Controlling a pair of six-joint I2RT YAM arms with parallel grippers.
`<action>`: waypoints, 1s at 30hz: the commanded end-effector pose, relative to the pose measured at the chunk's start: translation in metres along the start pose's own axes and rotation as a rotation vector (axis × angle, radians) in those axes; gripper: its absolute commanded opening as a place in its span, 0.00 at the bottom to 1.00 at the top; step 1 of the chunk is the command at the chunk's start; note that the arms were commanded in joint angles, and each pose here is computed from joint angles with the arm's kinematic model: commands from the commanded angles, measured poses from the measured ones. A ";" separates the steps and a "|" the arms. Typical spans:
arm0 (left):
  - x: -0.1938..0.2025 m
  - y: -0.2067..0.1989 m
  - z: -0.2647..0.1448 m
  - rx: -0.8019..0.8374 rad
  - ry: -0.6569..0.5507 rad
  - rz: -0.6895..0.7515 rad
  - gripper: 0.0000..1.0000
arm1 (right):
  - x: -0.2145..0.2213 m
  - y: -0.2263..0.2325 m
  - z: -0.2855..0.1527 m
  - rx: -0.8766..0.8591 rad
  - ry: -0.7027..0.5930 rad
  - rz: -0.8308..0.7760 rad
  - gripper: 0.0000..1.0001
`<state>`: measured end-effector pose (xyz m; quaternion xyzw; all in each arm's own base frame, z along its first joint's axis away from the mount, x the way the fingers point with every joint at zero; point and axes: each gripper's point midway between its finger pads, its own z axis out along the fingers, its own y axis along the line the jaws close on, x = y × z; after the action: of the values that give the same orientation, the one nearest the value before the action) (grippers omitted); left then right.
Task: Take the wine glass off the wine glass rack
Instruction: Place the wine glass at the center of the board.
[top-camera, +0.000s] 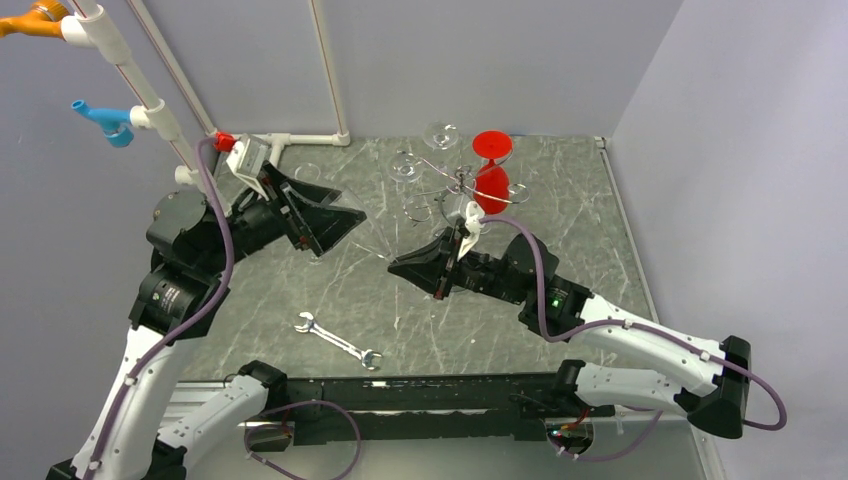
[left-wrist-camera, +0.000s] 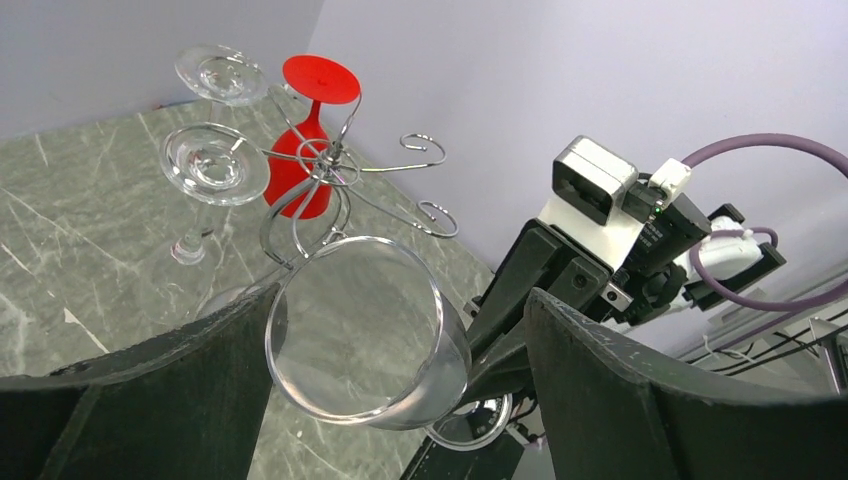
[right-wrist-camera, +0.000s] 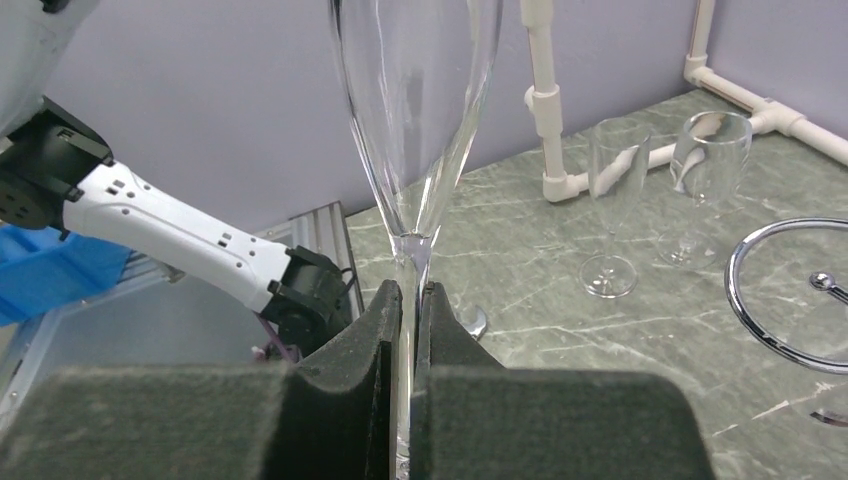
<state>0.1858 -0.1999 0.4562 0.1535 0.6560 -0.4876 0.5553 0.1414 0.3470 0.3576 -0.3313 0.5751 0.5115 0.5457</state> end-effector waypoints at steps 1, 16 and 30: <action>0.012 -0.011 -0.001 0.063 0.095 -0.006 0.89 | -0.027 0.008 -0.001 -0.041 -0.115 -0.082 0.00; 0.027 -0.010 0.001 0.081 0.211 -0.018 0.91 | -0.031 0.013 -0.008 -0.070 -0.155 -0.138 0.00; 0.030 -0.023 -0.005 0.145 0.218 -0.019 0.83 | -0.025 0.013 -0.008 -0.079 -0.145 -0.154 0.00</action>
<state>0.1679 -0.2185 0.4208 0.2214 0.7041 -0.5084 0.4435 0.1386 0.3437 0.3506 -0.3587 0.5401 0.4996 0.5745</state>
